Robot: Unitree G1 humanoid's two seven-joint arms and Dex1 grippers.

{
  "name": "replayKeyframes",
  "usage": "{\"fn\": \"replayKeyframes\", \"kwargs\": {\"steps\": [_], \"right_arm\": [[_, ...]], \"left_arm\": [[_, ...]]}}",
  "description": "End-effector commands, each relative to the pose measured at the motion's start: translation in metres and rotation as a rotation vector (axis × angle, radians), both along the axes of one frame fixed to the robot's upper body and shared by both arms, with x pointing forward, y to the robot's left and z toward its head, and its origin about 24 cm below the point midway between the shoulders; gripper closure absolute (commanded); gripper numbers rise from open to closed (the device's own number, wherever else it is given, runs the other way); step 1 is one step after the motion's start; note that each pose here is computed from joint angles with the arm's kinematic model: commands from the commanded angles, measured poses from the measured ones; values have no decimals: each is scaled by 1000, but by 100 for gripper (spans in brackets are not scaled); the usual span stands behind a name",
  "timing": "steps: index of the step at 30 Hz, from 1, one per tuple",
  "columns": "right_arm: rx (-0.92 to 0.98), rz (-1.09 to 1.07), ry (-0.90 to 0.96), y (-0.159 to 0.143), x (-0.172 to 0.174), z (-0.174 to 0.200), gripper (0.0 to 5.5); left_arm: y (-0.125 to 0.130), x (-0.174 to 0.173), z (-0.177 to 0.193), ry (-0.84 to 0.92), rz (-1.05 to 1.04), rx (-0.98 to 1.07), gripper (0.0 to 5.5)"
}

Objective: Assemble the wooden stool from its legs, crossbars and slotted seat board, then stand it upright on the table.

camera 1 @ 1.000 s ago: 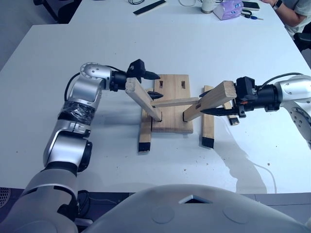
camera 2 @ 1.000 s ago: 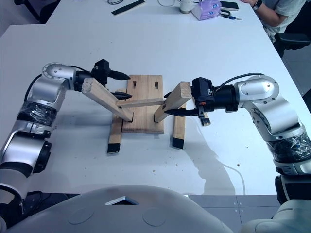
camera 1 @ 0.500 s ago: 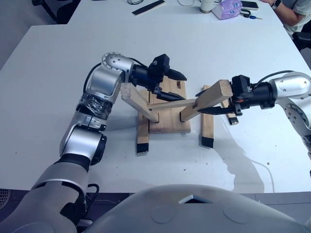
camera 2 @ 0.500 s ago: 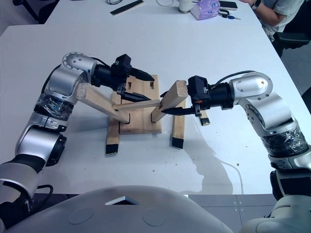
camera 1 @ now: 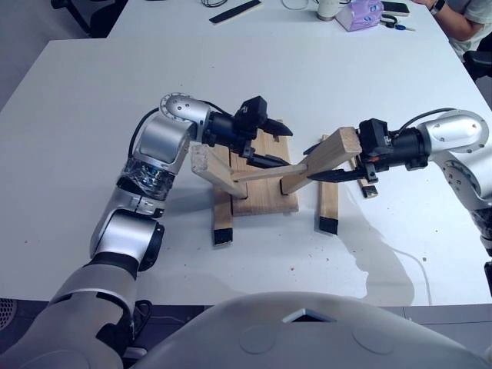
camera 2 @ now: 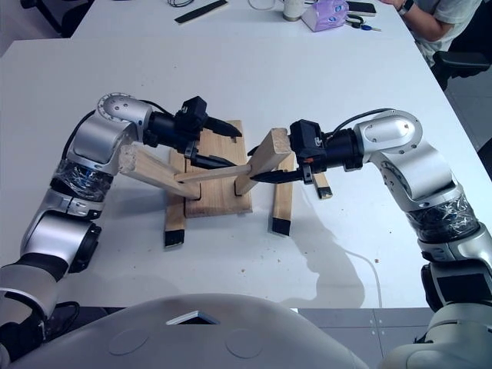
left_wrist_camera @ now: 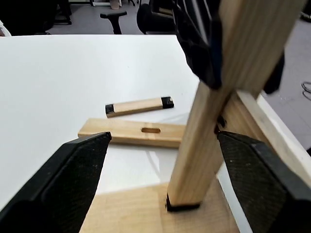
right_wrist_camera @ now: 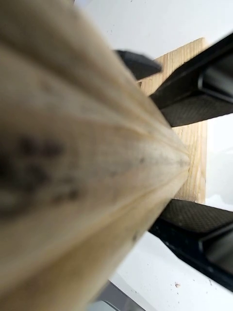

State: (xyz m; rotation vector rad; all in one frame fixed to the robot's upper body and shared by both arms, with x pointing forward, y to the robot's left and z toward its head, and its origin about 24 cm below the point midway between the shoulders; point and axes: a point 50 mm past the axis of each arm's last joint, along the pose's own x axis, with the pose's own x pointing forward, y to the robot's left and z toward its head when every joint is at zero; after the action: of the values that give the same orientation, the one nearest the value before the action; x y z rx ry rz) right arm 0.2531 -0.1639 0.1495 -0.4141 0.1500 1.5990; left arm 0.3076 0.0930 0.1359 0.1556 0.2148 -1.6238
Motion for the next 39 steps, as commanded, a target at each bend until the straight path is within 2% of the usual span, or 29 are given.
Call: {"fn": "replayKeyframes", "kwargs": {"steps": [1, 6, 11, 19, 24, 27, 32, 39], "right_arm": [[-253, -68, 183, -13, -13, -58, 346], [-255, -74, 183, -14, -13, -60, 346], [-255, -77, 181, -14, -13, -61, 346], [-254, -81, 183, -14, -16, -62, 346], [-263, -72, 185, -13, -16, -64, 346], [-263, -71, 184, -12, -15, -64, 346], [-264, -64, 186, -11, -16, -64, 346], [-269, -62, 187, -12, -16, -64, 346]], "left_arm": [[11, 11, 29, -18, 77, -86, 143], [22, 3, 47, 3, -13, -118, 143], [22, -14, 42, 30, -149, -53, 143], [14, -8, 35, 36, -140, -31, 143], [18, -18, -16, 79, -143, 147, 143], [17, -16, -32, 101, -115, 183, 143], [10, -5, -21, 174, -39, 45, 143], [12, -15, 9, 208, -98, -102, 143]]}}
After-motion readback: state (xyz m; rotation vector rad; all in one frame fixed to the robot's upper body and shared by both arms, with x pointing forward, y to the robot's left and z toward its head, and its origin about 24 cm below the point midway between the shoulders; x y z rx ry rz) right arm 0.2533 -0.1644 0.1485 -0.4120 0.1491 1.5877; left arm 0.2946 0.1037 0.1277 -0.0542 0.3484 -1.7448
